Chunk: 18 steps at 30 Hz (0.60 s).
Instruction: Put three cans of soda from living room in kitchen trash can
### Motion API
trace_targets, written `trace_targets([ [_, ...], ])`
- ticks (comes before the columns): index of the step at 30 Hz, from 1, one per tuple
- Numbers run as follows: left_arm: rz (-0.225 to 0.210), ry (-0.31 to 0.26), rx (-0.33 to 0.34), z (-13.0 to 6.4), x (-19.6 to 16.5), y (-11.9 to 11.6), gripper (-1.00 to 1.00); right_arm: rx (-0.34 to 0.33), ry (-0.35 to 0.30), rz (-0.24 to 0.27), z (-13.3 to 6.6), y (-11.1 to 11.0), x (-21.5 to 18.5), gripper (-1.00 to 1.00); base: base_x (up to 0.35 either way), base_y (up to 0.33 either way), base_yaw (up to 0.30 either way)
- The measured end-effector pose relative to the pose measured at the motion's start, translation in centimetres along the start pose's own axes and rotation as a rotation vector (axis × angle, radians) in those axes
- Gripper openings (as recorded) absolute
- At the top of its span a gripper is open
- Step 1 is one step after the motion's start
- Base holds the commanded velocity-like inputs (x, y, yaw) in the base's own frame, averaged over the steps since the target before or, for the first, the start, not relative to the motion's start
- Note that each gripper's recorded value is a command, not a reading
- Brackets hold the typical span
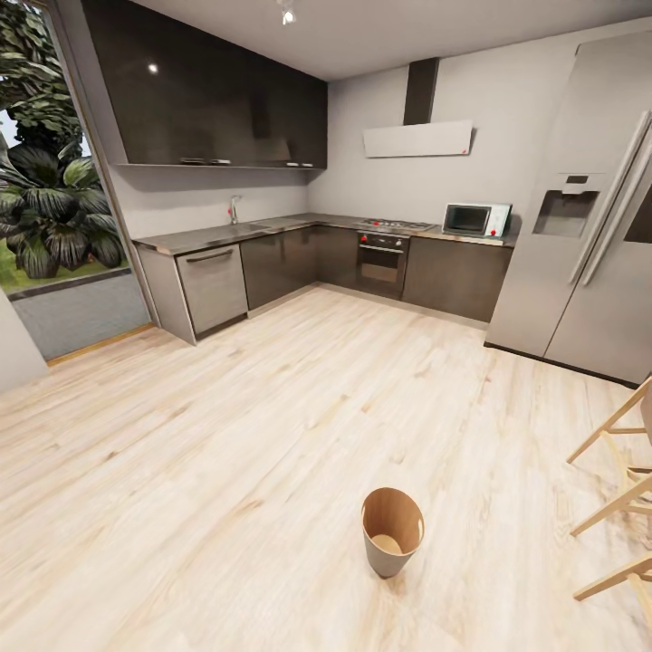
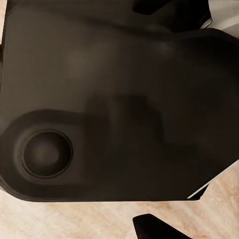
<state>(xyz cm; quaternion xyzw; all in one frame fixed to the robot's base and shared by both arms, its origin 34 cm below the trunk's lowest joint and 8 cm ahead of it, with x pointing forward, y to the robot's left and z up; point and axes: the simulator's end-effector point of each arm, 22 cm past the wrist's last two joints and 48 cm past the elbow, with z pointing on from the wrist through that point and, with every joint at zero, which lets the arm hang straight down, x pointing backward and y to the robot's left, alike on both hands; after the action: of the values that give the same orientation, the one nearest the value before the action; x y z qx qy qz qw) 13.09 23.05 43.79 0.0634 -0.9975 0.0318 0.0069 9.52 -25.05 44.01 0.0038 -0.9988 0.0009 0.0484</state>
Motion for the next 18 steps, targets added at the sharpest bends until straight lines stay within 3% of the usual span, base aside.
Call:
trace_targets([
  [18,0.003,0.0,0.002,0.0,-0.01,-0.04,1.0,0.007,0.001,0.003,0.0,0.07,0.02,1.0,0.026,-0.017,0.0],
])
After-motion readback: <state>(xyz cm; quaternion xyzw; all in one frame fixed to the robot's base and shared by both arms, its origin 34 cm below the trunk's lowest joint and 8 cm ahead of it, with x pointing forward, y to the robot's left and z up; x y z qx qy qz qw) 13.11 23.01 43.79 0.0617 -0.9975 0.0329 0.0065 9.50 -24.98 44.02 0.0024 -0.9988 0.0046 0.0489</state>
